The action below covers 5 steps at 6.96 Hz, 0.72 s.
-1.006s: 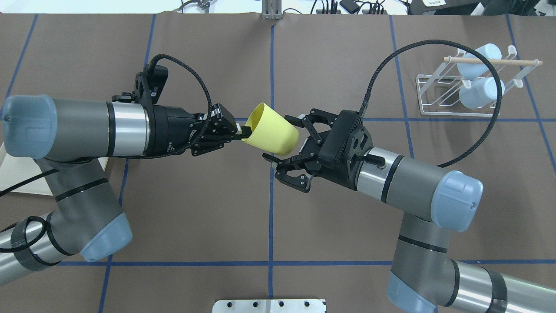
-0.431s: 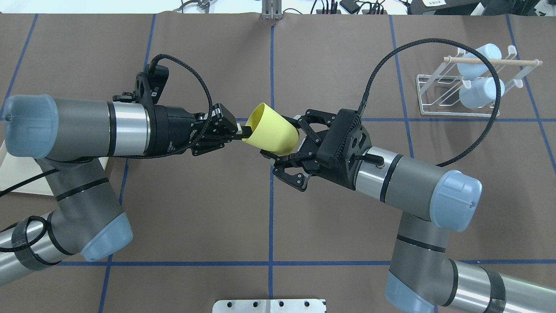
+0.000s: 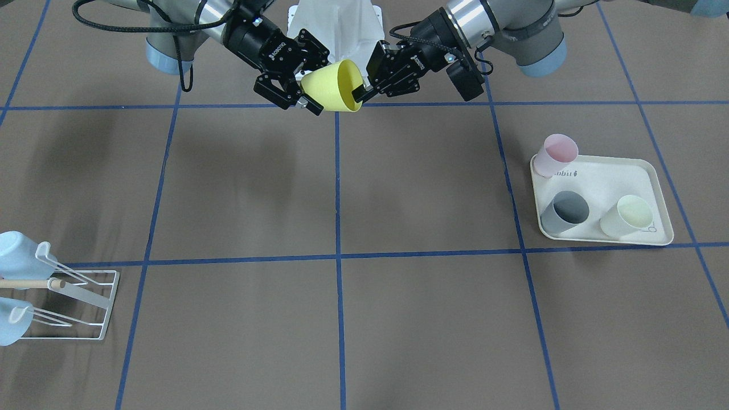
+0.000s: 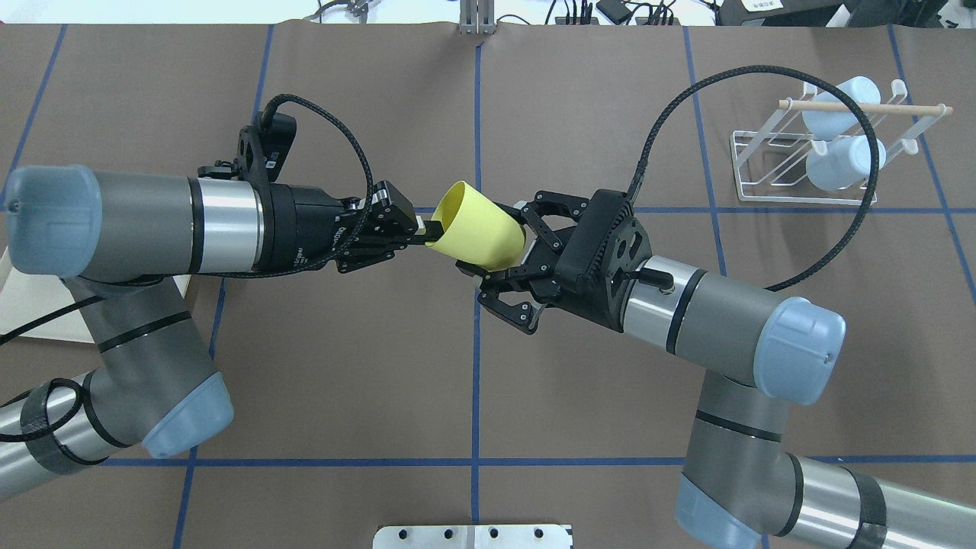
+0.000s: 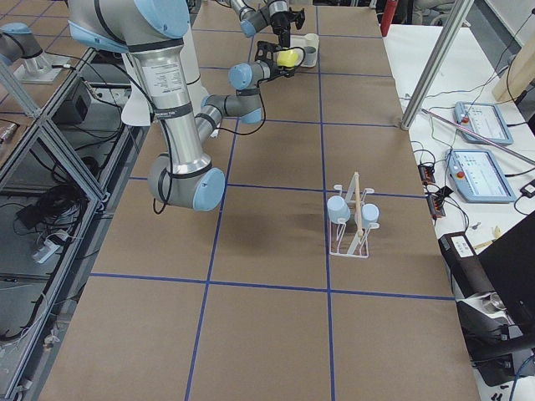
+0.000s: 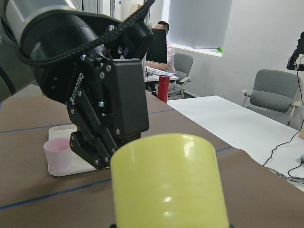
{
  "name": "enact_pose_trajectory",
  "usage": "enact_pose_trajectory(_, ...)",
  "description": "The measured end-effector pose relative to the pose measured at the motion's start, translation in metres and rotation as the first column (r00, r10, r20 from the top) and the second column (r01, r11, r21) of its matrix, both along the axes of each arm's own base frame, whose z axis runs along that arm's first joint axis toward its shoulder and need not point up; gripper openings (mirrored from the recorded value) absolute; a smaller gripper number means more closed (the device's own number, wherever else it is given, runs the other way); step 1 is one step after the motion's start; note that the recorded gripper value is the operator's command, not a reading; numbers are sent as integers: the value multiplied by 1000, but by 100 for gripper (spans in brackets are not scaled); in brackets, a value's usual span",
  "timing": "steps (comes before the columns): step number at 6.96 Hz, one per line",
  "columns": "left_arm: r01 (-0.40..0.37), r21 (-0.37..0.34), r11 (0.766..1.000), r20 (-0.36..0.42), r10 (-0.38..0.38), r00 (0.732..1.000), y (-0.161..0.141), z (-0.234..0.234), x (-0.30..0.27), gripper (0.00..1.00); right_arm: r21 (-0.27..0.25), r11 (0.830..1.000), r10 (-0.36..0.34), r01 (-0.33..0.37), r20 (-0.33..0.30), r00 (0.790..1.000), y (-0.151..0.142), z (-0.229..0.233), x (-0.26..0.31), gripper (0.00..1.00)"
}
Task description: Transfer IKEA cup to right arm and place on rack
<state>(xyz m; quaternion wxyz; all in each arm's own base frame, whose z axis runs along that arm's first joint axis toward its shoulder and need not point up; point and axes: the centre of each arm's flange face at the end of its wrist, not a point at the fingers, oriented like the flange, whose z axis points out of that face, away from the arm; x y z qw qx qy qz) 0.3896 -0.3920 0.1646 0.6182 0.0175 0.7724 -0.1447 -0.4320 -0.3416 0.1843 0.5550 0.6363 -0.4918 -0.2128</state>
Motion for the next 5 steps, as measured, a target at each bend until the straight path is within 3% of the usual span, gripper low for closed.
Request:
enact_pose_trajectory(1, 5, 21, 1000, 2, -5, 1000, 0, -2, -1, 99, 0, 1000, 0, 0, 1, 1000, 0, 0, 0, 33)
enact_pose_trajectory(3, 25, 80, 996, 10, -26, 1000, -2, -4, -6, 99, 0, 1000, 0, 0, 0, 1000, -1, 0, 0, 33)
enact_pose_trajectory(5, 44, 94, 995, 14, -46, 999, -7, -3, -15, 99, 0, 1000, 5, -5, -2, 1000, -3, 0, 2, 31)
